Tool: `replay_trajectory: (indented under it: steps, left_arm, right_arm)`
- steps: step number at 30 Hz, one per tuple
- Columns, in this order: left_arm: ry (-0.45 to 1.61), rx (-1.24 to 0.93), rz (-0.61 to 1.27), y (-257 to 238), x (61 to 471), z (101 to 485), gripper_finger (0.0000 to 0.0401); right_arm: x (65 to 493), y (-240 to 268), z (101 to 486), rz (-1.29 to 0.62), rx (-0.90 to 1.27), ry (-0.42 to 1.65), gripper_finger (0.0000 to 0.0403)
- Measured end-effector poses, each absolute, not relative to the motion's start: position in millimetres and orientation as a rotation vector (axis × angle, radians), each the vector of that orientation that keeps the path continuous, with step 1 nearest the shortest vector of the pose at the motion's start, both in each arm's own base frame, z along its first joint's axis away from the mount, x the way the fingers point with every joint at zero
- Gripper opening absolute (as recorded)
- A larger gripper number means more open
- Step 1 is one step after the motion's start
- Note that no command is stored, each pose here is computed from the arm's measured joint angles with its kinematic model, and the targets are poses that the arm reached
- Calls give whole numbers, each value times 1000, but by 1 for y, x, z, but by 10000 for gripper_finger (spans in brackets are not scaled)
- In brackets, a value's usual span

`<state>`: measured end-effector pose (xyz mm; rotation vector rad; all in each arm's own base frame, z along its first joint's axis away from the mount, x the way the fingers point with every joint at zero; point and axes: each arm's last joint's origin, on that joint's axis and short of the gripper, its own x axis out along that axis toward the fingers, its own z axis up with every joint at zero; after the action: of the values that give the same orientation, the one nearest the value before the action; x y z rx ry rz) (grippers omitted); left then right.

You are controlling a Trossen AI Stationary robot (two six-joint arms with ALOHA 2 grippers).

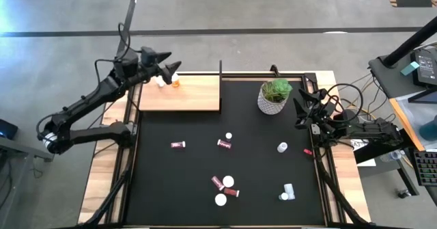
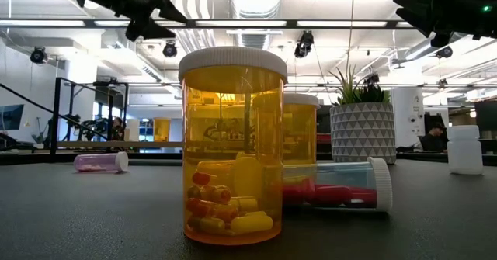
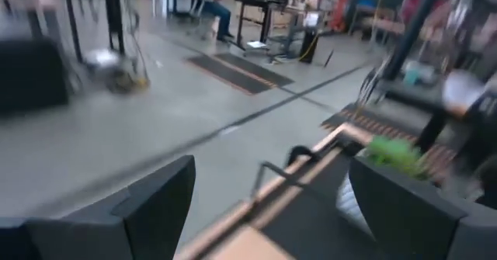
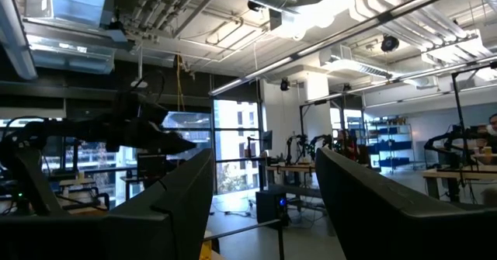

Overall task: Pick and place medicine bottles onto shelf by color
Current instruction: Put the top white pill bottle on the shelf aligned with the other white pill bottle

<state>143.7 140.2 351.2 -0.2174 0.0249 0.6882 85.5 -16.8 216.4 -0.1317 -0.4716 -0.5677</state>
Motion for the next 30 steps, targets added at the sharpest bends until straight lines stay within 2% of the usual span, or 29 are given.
replay_trajectory:
  steps: [3,6,16,22,27,30]
  left_arm:
    - [-64,-471,692,140,143,350,323]
    - [-159,-564,676,142,145,355,323]
    - [-394,-339,483,130,156,385,323]
    - [-438,-189,438,121,159,393,323]
    - [-431,-199,443,123,162,391,323]
    - [-391,-274,371,121,163,388,323]
  right_arm:
    - [86,-17,216,-568,-132,-472,215]
    - [86,-17,216,-568,-132,-471,215]
    - [86,-17,216,-568,-132,-472,215]
    - [85,-17,216,-568,-132,-472,215]
    - [84,-17,219,-572,-125,-501,215]
    - [82,-17,221,-574,-117,-530,215]
